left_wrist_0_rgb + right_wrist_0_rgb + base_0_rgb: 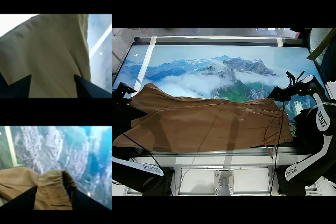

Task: Fold the clothes and pants, and hang the long-sleeved shirts on hangers.

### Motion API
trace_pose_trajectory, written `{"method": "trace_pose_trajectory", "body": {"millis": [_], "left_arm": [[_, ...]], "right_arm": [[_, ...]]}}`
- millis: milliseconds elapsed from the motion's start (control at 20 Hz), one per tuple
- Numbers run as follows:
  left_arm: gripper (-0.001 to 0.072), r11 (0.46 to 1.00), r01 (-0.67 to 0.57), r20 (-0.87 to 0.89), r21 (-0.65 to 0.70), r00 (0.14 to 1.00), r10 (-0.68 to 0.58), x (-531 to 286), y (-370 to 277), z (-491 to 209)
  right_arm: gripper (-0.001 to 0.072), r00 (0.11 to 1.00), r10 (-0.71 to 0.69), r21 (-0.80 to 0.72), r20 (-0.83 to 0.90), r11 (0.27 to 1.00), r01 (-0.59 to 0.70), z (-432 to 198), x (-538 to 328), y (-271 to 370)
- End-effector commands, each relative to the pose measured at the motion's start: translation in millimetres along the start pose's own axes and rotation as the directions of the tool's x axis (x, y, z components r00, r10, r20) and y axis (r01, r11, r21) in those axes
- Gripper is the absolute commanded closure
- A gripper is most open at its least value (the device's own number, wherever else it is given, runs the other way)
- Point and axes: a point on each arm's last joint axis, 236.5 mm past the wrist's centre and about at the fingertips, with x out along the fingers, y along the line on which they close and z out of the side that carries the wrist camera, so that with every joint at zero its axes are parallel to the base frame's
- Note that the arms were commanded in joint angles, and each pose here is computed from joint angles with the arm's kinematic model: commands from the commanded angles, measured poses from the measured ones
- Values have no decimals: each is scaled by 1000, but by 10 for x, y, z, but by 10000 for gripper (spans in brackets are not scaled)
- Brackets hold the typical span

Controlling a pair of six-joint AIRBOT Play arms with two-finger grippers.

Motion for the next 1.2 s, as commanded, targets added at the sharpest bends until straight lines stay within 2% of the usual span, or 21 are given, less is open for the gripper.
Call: {"method": "trace_pose_trajectory", "body": {"millis": [0, 50, 150, 200, 350, 500, 600, 700, 800, 1050, 1100, 1150], "left_arm": [[102, 1000, 6, -6, 0, 1000, -6, 8, -39, -18], [103, 1000, 6, -6, 0, 1000, -6, 8, -39, -18], [103, 1000, 6, -6, 0, 1000, -6, 8, -39, -19], [103, 1000, 6, -6, 0, 1000, -6, 8, -40, -19], [104, 999, 33, -11, -11, 999, -33, 5, -105, -29], [104, 980, 195, 22, -30, 981, -195, -41, -484, 48], [104, 952, 307, 60, -3, 950, -306, -113, -748, 138], [105, 930, 367, 96, 12, 926, -366, -170, -891, 223], [131, 929, 368, 122, 40, 921, -371, -170, -923, 281], [131, 929, 341, 169, 142, 917, -362, -78, -1084, 356], [126, 930, 333, 185, 157, 915, -359, -65, -1108, 385], [124, 931, 325, 201, 168, 913, -355, -63, -1112, 421]], "right_arm": [[258, 991, 43, -70, -131, 996, -52, -247, 99, 207], [290, 985, 50, -71, -166, 996, -62, -332, 85, 225], [618, 978, 60, -85, -197, 993, -78, -402, 65, 253], [688, 980, 59, -90, -191, 993, -78, -380, 47, 262], [688, 994, 37, -130, -103, 990, -51, -70, -136, 333], [688, 996, -1, -186, 90, 982, 18, 523, -557, 494], [688, 968, -71, -176, 241, 978, 116, 934, -906, 500], [688, 908, -148, -104, 392, 973, 204, 1303, -1219, 424], [688, 849, -169, -9, 500, 980, 201, 1567, -1362, 375], [686, 878, -203, 204, 433, 971, 123, 1549, -939, 55], [598, 878, -204, 221, 433, 968, 116, 1558, -912, 28], [343, 872, -203, 224, 446, 968, 111, 1585, -952, 15]]}}
